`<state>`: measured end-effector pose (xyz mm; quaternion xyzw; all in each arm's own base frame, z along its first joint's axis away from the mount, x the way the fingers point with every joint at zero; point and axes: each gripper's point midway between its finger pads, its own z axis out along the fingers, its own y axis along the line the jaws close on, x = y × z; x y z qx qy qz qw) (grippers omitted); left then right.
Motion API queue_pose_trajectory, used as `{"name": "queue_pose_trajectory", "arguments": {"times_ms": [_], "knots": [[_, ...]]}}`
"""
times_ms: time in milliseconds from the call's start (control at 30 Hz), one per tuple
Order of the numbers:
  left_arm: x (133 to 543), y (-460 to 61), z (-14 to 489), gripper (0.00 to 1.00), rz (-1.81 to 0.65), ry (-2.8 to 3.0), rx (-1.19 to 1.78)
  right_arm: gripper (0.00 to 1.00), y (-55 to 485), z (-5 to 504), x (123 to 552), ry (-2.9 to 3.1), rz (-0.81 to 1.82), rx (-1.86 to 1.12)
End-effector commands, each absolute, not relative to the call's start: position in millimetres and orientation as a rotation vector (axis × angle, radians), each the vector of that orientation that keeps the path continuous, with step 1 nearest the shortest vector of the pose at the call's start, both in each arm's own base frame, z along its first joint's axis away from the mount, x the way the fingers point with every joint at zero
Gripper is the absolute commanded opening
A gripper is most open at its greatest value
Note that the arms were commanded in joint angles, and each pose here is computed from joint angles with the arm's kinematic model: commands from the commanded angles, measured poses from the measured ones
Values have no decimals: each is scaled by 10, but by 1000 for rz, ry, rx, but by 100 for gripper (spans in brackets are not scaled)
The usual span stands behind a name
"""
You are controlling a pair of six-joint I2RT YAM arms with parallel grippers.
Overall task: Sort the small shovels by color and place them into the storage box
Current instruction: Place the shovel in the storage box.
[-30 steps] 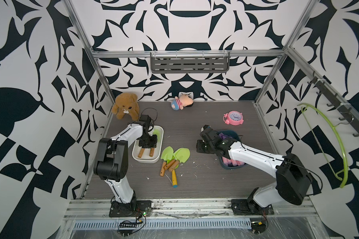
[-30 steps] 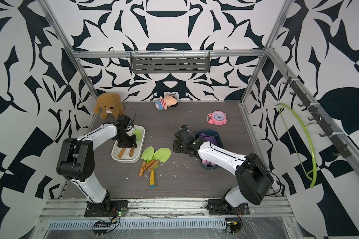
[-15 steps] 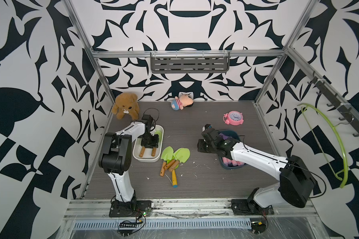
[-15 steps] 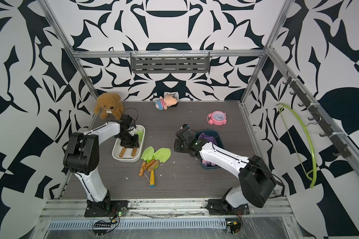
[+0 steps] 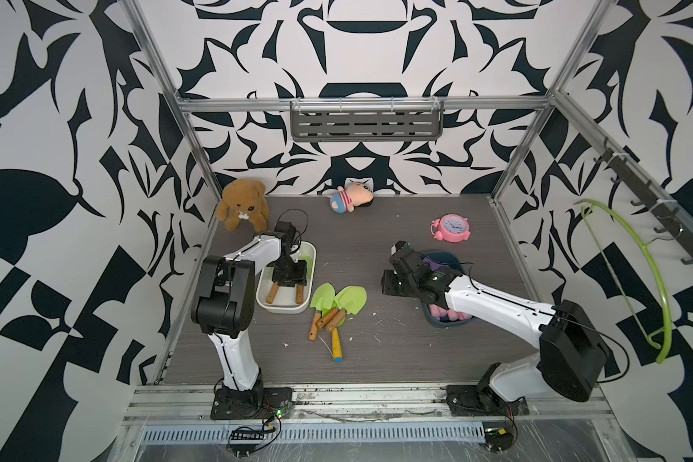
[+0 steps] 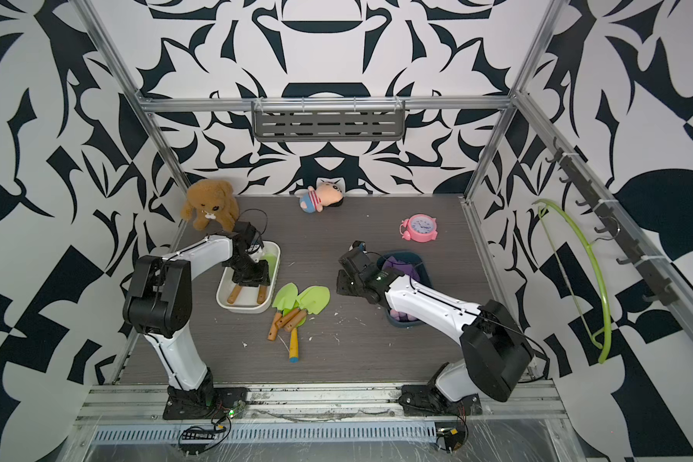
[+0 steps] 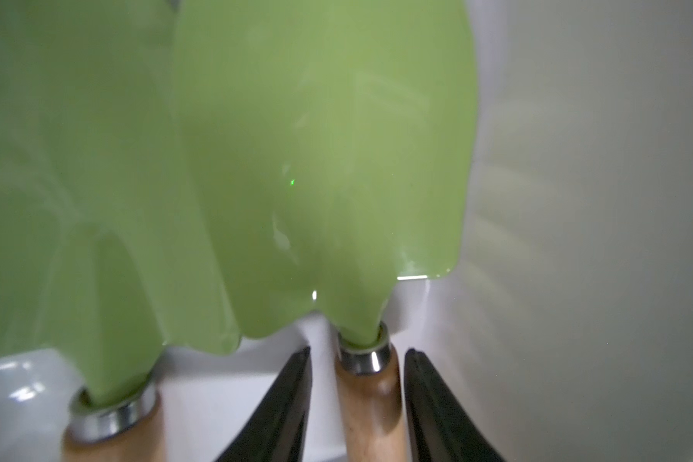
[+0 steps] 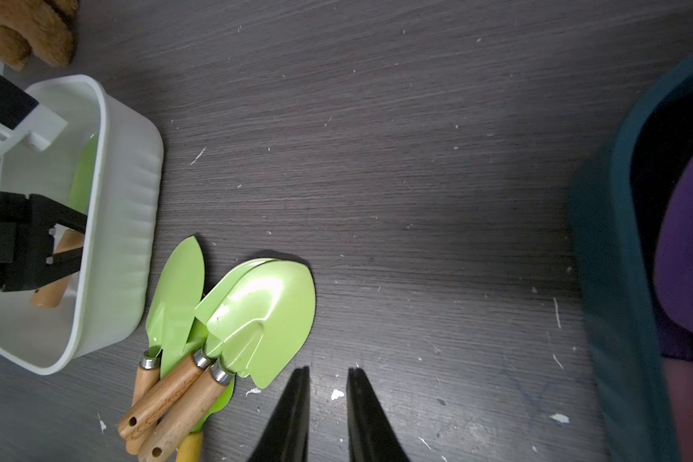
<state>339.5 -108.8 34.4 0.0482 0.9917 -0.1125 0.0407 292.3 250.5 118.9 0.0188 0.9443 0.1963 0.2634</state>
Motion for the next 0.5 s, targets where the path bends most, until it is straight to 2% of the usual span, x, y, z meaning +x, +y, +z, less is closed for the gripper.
{"name": "queue_pose_trajectory", "arguments": {"times_ms": [0, 133, 467], "knots": [[3425, -1089, 663, 50, -331, 2940, 229, 22, 2533, 1418, 2985, 2479, 559, 45], [3393, -1099, 914, 55, -336, 2850, 357, 22, 2597, 1471, 3017, 2462, 586, 37], [3098, -1281, 1165, 56, -511, 2770, 607, 22, 2774, 1489, 3049, 2458, 616, 4]]}}
